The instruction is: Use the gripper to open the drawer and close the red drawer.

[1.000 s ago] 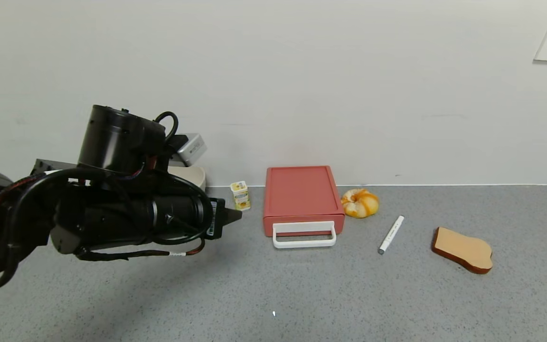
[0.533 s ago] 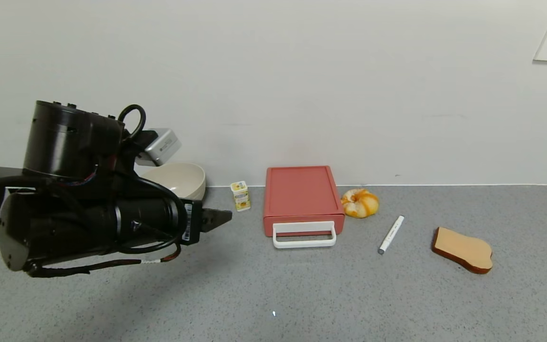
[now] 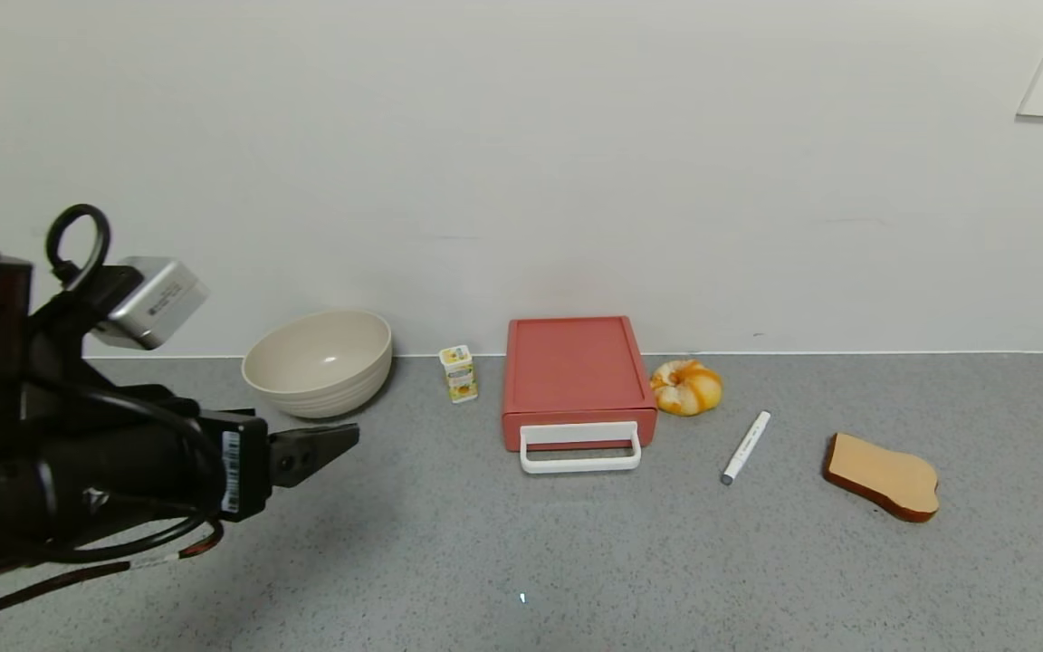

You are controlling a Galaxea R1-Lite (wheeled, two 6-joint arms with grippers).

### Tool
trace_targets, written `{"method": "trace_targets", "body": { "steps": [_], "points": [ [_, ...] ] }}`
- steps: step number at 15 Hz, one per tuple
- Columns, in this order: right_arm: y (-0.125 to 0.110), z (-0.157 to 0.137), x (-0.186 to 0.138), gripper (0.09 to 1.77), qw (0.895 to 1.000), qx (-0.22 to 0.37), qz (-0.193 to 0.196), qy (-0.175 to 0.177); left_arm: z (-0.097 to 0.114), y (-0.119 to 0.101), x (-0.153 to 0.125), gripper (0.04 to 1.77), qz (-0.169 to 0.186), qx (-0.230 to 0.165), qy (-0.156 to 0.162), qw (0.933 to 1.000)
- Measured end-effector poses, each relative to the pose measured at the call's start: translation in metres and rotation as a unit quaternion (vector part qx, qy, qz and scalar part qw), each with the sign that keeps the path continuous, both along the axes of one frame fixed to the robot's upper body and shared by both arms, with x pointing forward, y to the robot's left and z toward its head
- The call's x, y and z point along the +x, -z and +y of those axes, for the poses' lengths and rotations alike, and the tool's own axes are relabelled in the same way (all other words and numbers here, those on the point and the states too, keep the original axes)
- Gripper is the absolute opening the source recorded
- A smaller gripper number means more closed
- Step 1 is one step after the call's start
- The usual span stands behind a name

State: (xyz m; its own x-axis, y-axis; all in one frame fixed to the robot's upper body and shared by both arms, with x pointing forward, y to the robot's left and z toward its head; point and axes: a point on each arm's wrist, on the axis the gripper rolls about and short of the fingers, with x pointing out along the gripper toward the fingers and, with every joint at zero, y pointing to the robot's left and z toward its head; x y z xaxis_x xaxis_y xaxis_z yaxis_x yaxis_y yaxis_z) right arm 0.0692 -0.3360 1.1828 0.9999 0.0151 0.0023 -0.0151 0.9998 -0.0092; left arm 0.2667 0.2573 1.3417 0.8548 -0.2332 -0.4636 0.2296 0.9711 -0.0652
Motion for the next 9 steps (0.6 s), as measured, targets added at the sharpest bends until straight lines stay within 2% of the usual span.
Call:
{"method": "trace_targets", "body": {
  "steps": [5,9],
  "points": [
    [0.0,0.0,0.0,1.71,1.0,0.0,0.0,0.0,0.031,-0.008,-0.061,1.65,-0.068,0.012,-0.031,0.9971],
    [0.0,0.0,0.0,1.71,1.0,0.0,0.0,0.0,0.061,-0.007,-0.119,1.68,-0.102,0.035,-0.059,0.9925]
  ]
}}
